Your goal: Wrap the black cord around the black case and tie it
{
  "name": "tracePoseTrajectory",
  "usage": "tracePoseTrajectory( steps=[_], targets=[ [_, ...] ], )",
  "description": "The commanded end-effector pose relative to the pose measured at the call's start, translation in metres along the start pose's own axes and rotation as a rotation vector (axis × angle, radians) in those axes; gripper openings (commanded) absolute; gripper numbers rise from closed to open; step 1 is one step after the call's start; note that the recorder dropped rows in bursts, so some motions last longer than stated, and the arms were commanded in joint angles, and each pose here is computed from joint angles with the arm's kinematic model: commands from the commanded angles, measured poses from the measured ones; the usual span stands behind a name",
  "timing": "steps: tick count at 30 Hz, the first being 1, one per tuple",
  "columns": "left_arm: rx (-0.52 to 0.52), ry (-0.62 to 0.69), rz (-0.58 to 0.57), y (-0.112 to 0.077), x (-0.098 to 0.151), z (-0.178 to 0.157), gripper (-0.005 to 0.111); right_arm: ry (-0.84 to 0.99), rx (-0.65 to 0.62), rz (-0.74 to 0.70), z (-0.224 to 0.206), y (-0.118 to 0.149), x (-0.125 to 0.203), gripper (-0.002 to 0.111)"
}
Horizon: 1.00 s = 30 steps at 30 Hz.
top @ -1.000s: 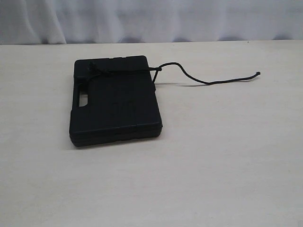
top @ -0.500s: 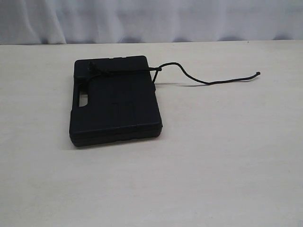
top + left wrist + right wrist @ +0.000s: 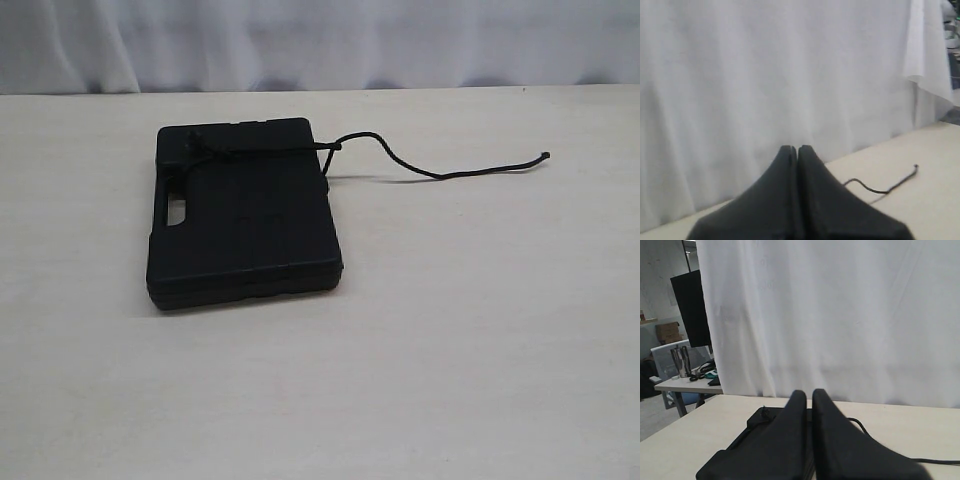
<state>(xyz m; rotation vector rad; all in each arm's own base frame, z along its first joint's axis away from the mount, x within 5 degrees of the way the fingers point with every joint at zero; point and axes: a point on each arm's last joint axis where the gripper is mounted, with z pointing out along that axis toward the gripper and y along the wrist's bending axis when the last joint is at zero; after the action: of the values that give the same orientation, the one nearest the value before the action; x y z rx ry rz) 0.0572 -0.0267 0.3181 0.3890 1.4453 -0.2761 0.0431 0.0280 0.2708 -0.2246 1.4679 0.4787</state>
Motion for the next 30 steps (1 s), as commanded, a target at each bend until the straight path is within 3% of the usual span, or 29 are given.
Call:
tracePoseTrajectory(
  steps=[1,6,10,14,18,23,27,30],
  targets=[
    [-0.143,-0.051,0.003,0.006,0.012,-0.013,0.000,0.005,-0.002,-0.007,0.000,0.000,0.002,0.004],
    [-0.286,-0.153,-0.028,0.008,0.029,-0.029,0.000,0.005,-0.002,-0.007,0.000,0.000,0.002,0.004],
    [-0.364,-0.106,-0.019,0.011,0.053,-0.026,0.000,0.001,-0.002,-0.007,-0.001,0.000,0.001,0.004],
    [-0.367,-0.028,-0.007,0.011,0.081,-0.022,0.000,0.000,-0.003,-0.008,-0.001,0.000,0.001,0.004],
    [-0.374,-0.032,-0.006,0.011,0.101,-0.019,0.000,0.000,-0.003,-0.008,-0.001,0.000,0.001,0.004],
    [-0.364,0.058,0.064,0.011,0.107,-0.019,0.000,0.000,-0.003,-0.008,-0.001,0.000,0.001,0.004],
    [-0.363,0.066,0.059,0.011,0.108,-0.019,0.000,0.000,-0.003,-0.008,-0.001,0.000,0.001,0.004],
    [-0.365,0.146,0.010,0.011,0.116,-0.020,0.000,0.000,-0.003,-0.008,-0.001,0.000,0.001,0.004]
  ],
)
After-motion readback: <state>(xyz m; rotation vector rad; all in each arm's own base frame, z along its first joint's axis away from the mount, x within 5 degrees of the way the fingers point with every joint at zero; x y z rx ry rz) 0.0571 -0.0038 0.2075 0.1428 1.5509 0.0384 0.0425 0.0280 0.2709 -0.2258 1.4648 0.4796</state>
